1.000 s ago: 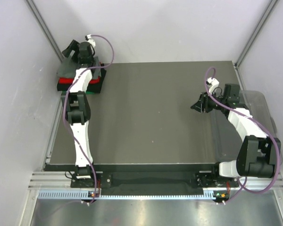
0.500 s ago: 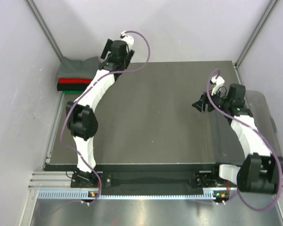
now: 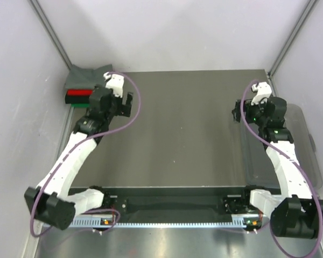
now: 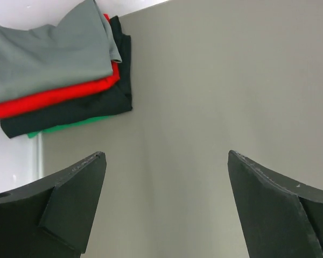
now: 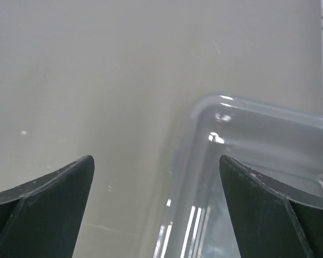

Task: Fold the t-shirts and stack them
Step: Reset both grippers

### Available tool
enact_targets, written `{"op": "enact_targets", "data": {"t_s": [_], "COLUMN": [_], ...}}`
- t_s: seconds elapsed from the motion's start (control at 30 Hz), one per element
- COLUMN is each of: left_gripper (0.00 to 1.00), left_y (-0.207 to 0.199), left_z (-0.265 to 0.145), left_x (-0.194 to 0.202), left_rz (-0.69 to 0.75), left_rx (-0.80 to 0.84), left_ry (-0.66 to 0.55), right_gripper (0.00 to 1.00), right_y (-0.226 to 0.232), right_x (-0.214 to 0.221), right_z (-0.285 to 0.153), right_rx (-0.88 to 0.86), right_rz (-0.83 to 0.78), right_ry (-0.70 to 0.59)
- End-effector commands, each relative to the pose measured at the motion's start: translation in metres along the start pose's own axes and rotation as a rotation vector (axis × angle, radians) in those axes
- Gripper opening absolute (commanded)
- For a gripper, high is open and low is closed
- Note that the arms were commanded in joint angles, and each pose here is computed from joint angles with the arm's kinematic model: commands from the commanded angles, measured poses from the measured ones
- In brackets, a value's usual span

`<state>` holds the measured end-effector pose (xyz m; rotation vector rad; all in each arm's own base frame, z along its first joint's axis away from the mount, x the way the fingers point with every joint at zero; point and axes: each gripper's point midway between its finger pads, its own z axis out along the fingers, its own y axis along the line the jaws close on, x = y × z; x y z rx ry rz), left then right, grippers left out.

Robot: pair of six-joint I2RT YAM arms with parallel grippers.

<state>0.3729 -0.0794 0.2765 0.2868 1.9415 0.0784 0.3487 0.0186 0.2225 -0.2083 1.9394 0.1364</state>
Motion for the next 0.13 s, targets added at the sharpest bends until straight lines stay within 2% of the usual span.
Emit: {"op": "enact_targets", "data": {"t_s": [0.0, 0.03, 0.07, 0.1], "left_gripper": [0.99, 0.99, 0.99, 0.99], "left_y": [0.003, 0.009, 0.009, 0.014], "left_z": [-0.021, -0.032, -0.032, -0.041], "left_x": [-0.012, -0.011, 0.01, 0.013], "left_rz": [-0.104, -0.104, -0.095, -0.102], "left_rx": [0.02, 0.001, -0.008, -0.033], "left_ry": [-0.123, -0.145, -0.111, -0.128], "right_gripper": [1.0, 1.0, 1.0, 1.0], "right_y": [-0.008, -0.007, -0.008, -0.008], "right_x": [-0.014, -0.013, -0.009, -0.017], "right_z": [-0.016, -0.02, -0.024, -0.038], "right_rx": [0.076, 0.074, 0.081, 0.106], "right_rz": [-0.051, -0.065, -0.086, -0.1], "right_ry": [-0.049, -0.056, -0.064, -0.118]}}
